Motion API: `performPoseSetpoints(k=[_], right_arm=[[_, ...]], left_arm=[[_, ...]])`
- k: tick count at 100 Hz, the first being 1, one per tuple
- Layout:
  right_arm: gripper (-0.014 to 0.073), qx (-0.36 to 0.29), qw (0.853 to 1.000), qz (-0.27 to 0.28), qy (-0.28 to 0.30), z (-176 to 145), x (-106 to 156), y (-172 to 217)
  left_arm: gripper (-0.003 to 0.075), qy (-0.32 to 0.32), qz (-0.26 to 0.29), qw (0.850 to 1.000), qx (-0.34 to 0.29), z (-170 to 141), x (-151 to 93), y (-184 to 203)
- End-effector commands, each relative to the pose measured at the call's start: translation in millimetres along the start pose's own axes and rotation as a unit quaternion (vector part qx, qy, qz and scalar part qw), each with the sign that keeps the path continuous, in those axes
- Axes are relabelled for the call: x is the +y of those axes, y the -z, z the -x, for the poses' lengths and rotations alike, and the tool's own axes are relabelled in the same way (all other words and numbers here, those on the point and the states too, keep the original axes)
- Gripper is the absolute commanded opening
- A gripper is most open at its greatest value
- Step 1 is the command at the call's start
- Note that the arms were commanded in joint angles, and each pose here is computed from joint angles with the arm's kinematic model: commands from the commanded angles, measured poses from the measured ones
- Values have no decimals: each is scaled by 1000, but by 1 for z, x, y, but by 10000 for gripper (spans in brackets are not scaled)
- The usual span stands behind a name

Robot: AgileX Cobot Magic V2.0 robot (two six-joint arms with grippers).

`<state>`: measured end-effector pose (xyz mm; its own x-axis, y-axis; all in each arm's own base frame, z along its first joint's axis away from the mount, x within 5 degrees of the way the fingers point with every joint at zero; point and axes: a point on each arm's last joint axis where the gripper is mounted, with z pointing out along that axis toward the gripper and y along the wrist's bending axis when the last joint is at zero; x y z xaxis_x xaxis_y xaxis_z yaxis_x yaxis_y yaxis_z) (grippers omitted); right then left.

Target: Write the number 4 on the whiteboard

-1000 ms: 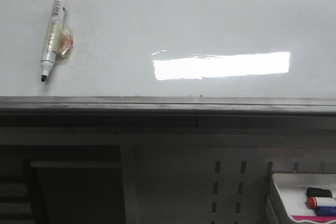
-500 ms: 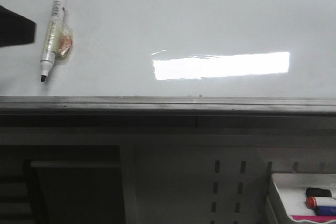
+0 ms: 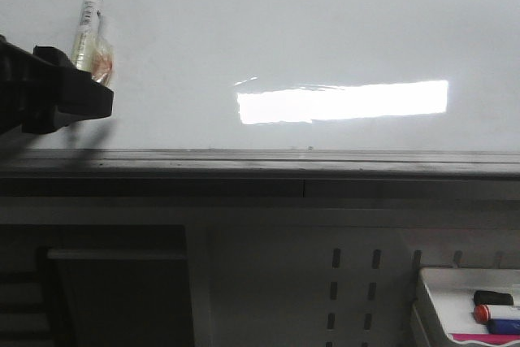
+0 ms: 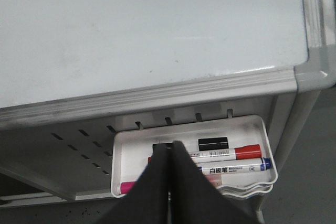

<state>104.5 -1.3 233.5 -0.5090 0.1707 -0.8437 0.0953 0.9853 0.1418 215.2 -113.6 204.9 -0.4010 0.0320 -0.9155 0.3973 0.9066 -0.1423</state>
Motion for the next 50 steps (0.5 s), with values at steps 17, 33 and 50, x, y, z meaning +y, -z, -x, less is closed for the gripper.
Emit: performPoseSetpoints(k=[17,33,50], right_arm=[[-64,-23,999,23,4,15,7,4],[-64,-6,995,88,50,21,25,12],[-64,-21,972,210,103,37,58,29]], left_arm=[[-20,0,-9,998,-56,18,-4,0],[-20,-50,-34,996,-65,22,-10,5],[-20,-207,-103,968,-95,29,-25,26]])
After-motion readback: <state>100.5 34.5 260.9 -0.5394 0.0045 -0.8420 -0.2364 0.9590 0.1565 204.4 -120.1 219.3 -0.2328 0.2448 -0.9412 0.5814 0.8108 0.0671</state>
